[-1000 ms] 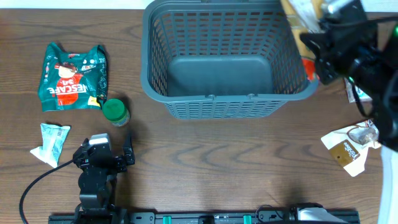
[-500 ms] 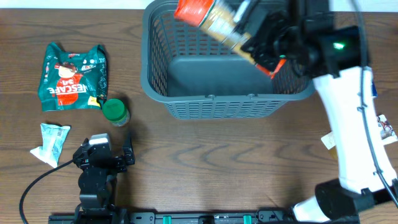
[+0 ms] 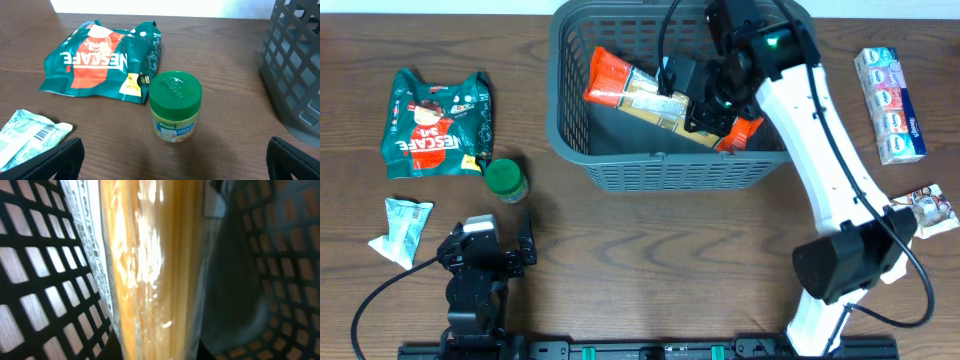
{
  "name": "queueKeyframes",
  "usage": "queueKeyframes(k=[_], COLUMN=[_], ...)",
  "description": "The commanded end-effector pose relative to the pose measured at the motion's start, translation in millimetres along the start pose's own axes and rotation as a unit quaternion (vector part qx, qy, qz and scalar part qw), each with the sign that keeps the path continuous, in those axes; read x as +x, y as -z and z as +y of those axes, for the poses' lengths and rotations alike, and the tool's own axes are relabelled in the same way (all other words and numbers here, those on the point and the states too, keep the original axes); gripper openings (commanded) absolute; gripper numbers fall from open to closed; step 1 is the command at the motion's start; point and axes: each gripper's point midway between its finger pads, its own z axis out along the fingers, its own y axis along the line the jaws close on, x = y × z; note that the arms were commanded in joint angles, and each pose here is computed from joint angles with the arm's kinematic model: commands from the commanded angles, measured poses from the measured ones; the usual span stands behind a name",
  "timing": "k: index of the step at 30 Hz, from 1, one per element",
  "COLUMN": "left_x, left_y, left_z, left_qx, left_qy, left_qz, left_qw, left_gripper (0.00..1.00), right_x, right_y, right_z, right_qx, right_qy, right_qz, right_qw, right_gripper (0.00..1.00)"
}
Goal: Pack container
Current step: 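Lower the spaghetti pack into the basket and open the right gripper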
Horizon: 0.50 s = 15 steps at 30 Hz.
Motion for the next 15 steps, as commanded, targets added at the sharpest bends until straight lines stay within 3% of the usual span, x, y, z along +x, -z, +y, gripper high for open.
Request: queueKeyframes(k=[1, 15], left_x=[9, 9], left_y=[-3, -3], left_z=[0, 0], left_qx=[-0.001, -0.001], left_qy=[-0.004, -0.004], left_qz=[0.01, 0.01], left_qw=[1.0, 1.0], left_gripper=[0.99, 0.99], right_x=[-5, 16], right_y=[15, -7], right_z=[-7, -1], right_qx=[0.006, -0.031], right_qy=[-0.003, -0.021], right_qz=[-0.034, -0.014], right_qw=[0.999, 0.999], right_gripper=[0.01, 0.01])
